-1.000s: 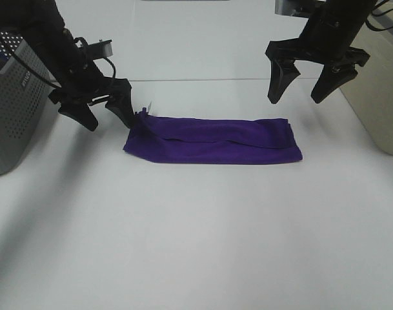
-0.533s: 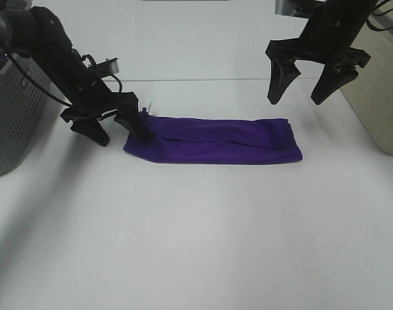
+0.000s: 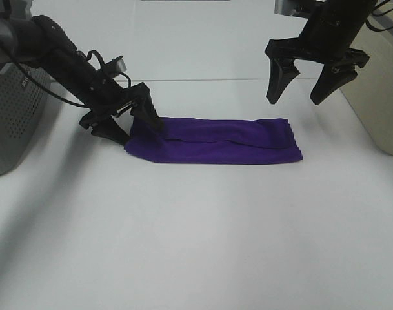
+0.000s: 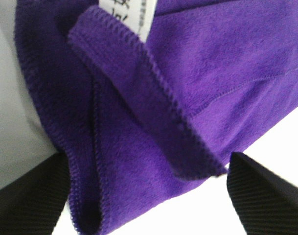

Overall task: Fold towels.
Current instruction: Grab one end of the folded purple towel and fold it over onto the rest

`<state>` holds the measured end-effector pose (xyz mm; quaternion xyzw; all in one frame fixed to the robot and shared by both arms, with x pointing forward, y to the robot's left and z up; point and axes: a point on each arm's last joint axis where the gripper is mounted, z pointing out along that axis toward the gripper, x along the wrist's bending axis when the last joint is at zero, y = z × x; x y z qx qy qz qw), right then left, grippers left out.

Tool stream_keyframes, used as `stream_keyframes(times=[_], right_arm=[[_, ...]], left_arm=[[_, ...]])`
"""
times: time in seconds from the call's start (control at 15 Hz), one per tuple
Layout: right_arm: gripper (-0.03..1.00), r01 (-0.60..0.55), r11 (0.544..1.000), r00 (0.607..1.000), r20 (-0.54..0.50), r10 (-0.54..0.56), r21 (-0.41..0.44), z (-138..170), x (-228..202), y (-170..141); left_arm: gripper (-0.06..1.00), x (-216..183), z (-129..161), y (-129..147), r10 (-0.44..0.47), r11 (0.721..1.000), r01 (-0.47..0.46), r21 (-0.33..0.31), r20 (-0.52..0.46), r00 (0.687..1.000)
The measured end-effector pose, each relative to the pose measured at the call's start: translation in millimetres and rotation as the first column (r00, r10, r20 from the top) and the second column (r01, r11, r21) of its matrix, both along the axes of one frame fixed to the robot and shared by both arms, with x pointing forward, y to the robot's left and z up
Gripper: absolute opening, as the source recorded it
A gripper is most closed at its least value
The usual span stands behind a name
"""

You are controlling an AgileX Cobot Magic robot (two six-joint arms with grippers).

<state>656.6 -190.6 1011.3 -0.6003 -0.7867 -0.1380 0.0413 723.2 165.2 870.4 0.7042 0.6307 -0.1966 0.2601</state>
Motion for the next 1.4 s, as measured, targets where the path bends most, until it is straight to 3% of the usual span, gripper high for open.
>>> stream_keyframes(times=[0.2, 0.4, 0.47, 0.53, 0.6, 0.87, 1.07, 1.13, 1.2, 1.4], right_arm=[[0.82, 0.001, 1.000, 1.000, -0.002, -0.001, 0.006, 0.1, -0.2, 0.5], [0.82, 0.001, 1.000, 1.000, -0.002, -0.001, 0.006, 0.1, -0.2, 0.5], [0.82, 0.001, 1.000, 1.000, -0.002, -0.001, 0.006, 0.1, -0.2, 0.5], [0.82, 0.001, 1.000, 1.000, -0.002, -0.001, 0.006, 0.1, -0.2, 0.5], [0.82, 0.001, 1.000, 1.000, -0.002, -0.001, 0.006, 0.1, -0.2, 0.5], [0.82, 0.003, 1.000, 1.000, -0.004, -0.003, 0.015, 0.4, -0.3, 1.3], [0.82, 0.007, 0.999, 1.000, -0.008, -0.007, 0.032, 0.8, -0.5, 2.7], [0.82, 0.009, 0.999, 1.000, -0.010, -0.008, 0.041, 1.0, -0.6, 3.5], [0.82, 0.010, 0.999, 1.000, -0.011, -0.010, 0.048, 1.2, -0.6, 4.0], [0.82, 0.012, 0.998, 1.000, -0.011, -0.011, 0.054, 1.8, -0.8, 4.5]], left_arm=[[0.75, 2.6, -5.5, -10.8, 0.025, 0.998, -0.025, -0.053, -0.004, 1.000], [0.68, 5.1, -6.2, -21.5, 0.015, 0.999, -0.014, -0.044, 0.020, 1.000], [0.60, 6.7, -6.4, -24.1, 0.014, 1.000, -0.013, -0.015, 0.035, 0.999], [0.24, 11.5, -9.1, -23.2, -0.001, 0.999, -0.001, 0.043, 0.061, 0.998], [0.09, 13.5, -9.5, -22.5, -0.012, 0.998, 0.008, 0.059, 0.070, 0.998], [0.03, 16.8, 4.2, -22.1, -0.063, 0.995, 0.056, 0.083, 0.088, 0.994], [0.03, 15.4, 27.1, -8.6, -0.174, 0.960, 0.148, 0.237, 0.089, 0.981], [0.03, 23.4, 50.9, 3.6, -0.167, 0.942, 0.112, 0.317, 0.153, 0.974], [0.03, 25.6, 60.2, 7.2, -0.158, 0.942, 0.095, 0.323, 0.176, 0.972], [0.03, 23.7, 76.8, -7.4, -0.180, 0.959, 0.120, 0.258, 0.223, 0.958]])
